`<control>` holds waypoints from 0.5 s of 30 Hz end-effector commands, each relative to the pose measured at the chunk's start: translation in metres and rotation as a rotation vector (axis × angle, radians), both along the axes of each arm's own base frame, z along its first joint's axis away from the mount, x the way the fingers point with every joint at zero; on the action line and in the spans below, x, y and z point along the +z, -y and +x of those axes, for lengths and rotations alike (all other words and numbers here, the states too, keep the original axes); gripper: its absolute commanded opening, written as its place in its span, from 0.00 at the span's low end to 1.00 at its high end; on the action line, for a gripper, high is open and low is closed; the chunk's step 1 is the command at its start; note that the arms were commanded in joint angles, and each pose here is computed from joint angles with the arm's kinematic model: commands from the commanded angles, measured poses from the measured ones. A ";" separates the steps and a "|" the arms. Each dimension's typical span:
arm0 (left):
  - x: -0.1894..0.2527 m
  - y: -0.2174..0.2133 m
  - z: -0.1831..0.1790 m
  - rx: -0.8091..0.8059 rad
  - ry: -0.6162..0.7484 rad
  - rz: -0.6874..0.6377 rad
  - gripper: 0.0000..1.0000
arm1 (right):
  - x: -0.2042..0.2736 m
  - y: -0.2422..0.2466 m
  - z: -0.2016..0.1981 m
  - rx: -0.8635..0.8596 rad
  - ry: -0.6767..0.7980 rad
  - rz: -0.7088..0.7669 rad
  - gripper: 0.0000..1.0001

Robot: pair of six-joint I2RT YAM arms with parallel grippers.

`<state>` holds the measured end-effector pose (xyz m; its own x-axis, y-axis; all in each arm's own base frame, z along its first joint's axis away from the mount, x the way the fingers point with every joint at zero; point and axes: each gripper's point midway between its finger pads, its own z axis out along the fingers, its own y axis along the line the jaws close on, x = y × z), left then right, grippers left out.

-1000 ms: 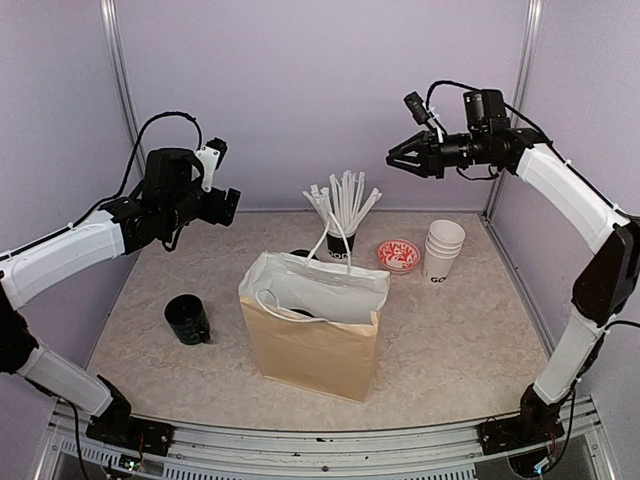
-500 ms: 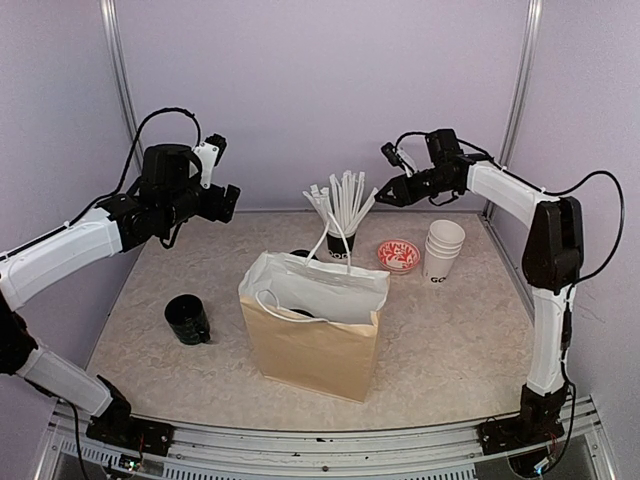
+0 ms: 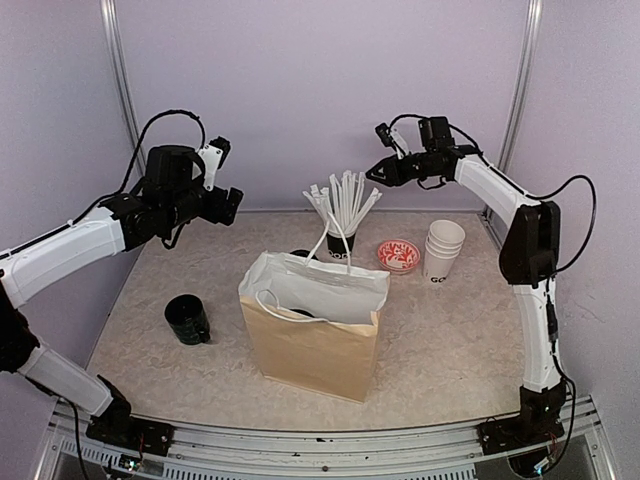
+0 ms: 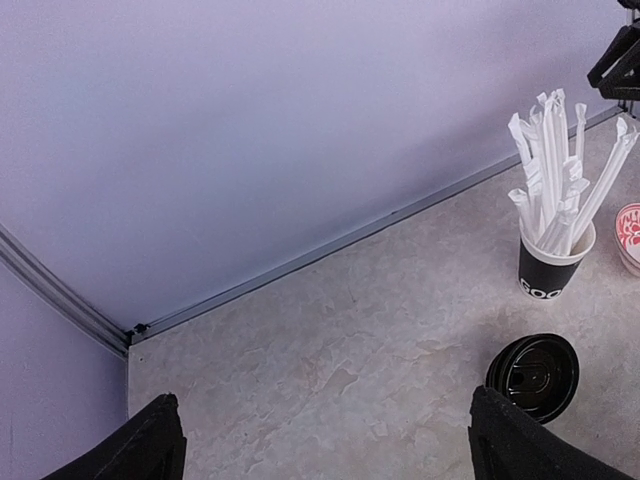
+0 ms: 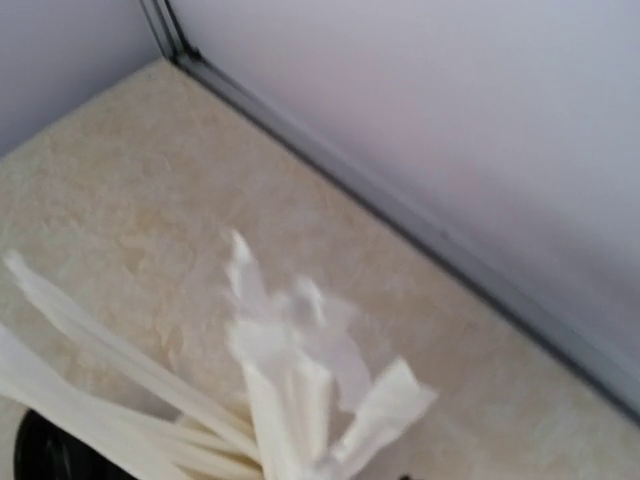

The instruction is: Pack the takeout coffee

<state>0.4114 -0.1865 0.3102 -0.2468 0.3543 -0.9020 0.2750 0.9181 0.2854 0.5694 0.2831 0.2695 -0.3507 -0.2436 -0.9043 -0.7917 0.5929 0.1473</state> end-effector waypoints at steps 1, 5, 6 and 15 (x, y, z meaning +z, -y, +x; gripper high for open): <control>0.005 0.001 0.004 -0.007 0.003 -0.003 0.96 | -0.018 -0.012 -0.001 0.015 -0.041 -0.010 0.34; 0.003 0.003 0.004 -0.012 -0.003 -0.002 0.96 | -0.022 -0.017 0.001 0.007 -0.041 -0.019 0.35; 0.002 0.003 0.005 -0.014 -0.006 -0.002 0.96 | -0.022 -0.018 0.002 0.004 -0.041 -0.017 0.35; -0.002 0.006 0.006 -0.023 -0.017 -0.001 0.96 | -0.027 -0.028 0.008 -0.008 -0.032 -0.018 0.31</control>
